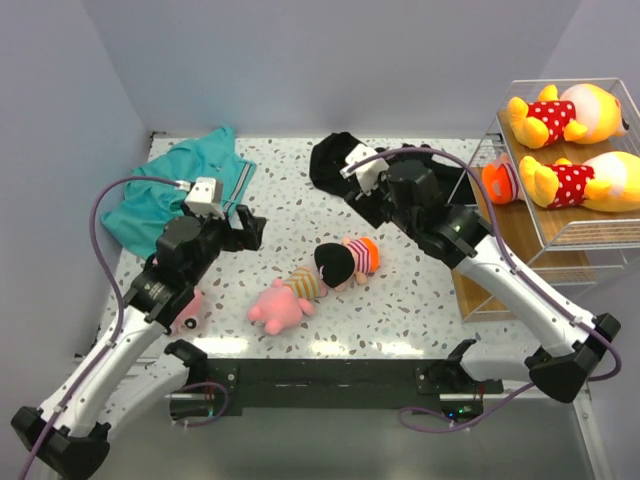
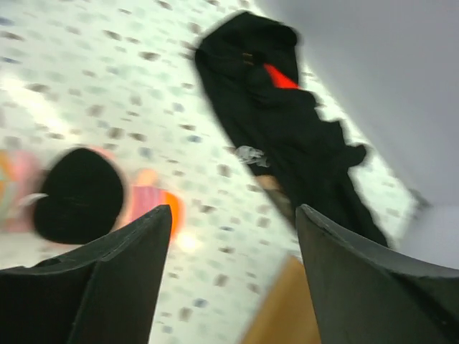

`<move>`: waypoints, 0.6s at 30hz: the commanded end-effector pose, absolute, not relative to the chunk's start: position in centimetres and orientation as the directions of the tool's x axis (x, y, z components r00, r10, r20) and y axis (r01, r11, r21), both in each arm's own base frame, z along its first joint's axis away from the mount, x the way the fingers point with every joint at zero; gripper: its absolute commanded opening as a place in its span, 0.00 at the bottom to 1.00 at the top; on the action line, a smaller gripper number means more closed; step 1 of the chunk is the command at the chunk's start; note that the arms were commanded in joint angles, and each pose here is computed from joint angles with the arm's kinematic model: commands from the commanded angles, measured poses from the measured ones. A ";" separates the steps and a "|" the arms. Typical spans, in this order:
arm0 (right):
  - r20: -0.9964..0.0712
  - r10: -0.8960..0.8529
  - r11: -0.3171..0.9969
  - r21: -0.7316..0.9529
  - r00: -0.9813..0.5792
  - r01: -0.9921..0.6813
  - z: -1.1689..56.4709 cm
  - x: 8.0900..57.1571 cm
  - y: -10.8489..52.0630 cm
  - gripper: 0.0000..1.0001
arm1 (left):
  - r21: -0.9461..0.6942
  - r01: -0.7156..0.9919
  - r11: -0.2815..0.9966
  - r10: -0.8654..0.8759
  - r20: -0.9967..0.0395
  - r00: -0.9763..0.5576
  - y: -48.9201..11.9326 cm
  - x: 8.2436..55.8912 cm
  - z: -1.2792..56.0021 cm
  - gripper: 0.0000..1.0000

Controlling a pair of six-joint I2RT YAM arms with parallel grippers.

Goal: Place and organize the stuffed toys onto the shelf

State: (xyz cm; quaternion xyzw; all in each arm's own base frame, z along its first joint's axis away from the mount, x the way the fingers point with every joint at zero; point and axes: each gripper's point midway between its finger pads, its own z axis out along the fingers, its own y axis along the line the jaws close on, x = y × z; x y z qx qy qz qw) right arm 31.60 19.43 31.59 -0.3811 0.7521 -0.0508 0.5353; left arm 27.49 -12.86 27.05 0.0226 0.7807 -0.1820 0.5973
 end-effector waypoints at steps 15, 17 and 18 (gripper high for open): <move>-0.910 -0.221 0.700 0.102 -0.350 -0.707 27.4 22.4 23.3 0.98 | -0.361 0.447 0.818 0.035 -0.745 -0.666 -23.5 31.5 19.1 0.89; -0.911 -0.212 0.694 0.114 -0.353 -0.711 27.6 22.0 23.3 0.99 | -0.385 0.466 0.797 0.035 -0.740 -0.672 -25.2 31.8 19.0 0.88; -0.911 -0.210 0.695 0.116 -0.354 -0.710 27.6 21.9 23.2 0.99 | -0.391 0.461 0.797 0.044 -0.723 -0.689 -25.8 32.1 18.0 0.88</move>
